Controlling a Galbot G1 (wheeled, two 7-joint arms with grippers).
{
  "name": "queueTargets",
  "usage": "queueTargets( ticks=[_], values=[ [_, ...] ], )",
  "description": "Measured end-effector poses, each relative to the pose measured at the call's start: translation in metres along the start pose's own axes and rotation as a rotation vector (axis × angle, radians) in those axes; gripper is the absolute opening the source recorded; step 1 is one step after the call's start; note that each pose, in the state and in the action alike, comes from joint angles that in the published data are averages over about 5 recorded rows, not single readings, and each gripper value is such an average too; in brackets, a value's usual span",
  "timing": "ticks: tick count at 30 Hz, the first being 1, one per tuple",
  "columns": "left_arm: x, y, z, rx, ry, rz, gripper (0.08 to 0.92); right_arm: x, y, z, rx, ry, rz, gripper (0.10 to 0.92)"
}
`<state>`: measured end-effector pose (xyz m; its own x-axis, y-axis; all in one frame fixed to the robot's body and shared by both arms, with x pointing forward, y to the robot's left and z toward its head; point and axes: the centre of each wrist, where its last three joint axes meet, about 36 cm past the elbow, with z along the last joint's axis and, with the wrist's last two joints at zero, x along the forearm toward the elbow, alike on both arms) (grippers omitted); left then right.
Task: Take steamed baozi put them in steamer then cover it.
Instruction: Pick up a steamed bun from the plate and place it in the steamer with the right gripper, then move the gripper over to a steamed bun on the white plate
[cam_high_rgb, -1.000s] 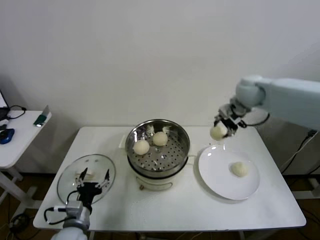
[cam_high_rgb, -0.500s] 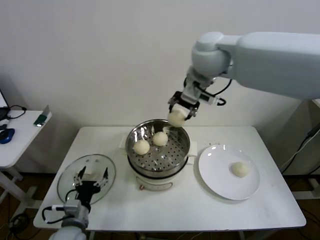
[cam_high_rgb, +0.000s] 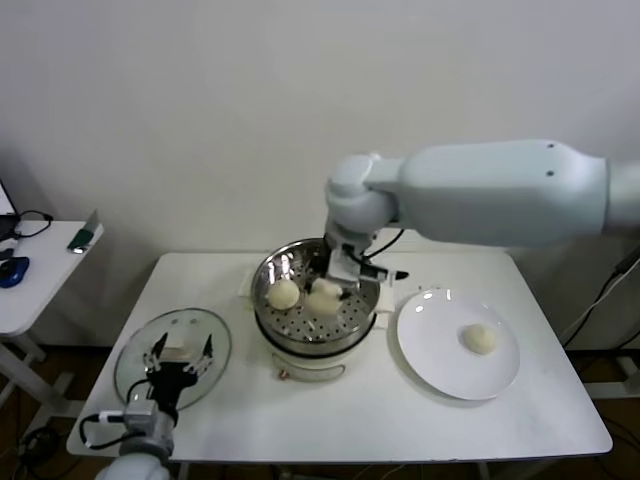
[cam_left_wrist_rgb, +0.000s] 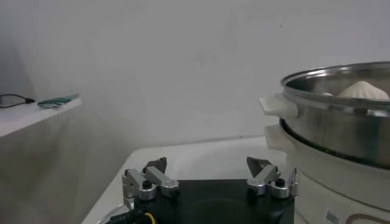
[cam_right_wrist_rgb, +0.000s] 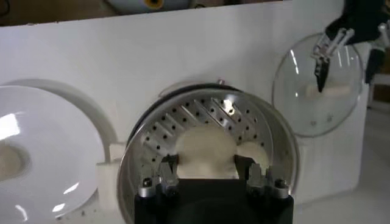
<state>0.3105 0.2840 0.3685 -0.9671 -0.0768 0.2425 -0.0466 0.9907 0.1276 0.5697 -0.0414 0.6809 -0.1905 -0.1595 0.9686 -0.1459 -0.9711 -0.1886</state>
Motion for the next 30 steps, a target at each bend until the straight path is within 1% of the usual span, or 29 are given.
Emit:
queueTargets(
  ticks=[9,19,22,27,30],
  values=[
    [0.0,-0.002,0.001,0.006,0.002,-0.001,0.823,-0.049,-0.002,-0.006,0.023,-0.03,-0.011,0.636],
    [-0.001,-0.003,0.003,0.007,0.003,0.002,0.823,-0.08,-0.008,-0.006,0.03,-0.038,-0.005,0.639],
    [-0.001,-0.003,0.004,0.007,0.003,0.002,0.823,-0.085,-0.011,-0.005,0.034,-0.042,0.001,0.679],
    [-0.001,-0.002,0.005,0.007,0.003,0.002,0.823,-0.089,-0.016,-0.003,0.036,-0.049,0.001,0.798],
    [0.0,-0.002,0.005,0.007,0.003,0.001,0.823,-0.088,-0.016,0.001,0.034,-0.051,-0.001,0.819]
  ],
)
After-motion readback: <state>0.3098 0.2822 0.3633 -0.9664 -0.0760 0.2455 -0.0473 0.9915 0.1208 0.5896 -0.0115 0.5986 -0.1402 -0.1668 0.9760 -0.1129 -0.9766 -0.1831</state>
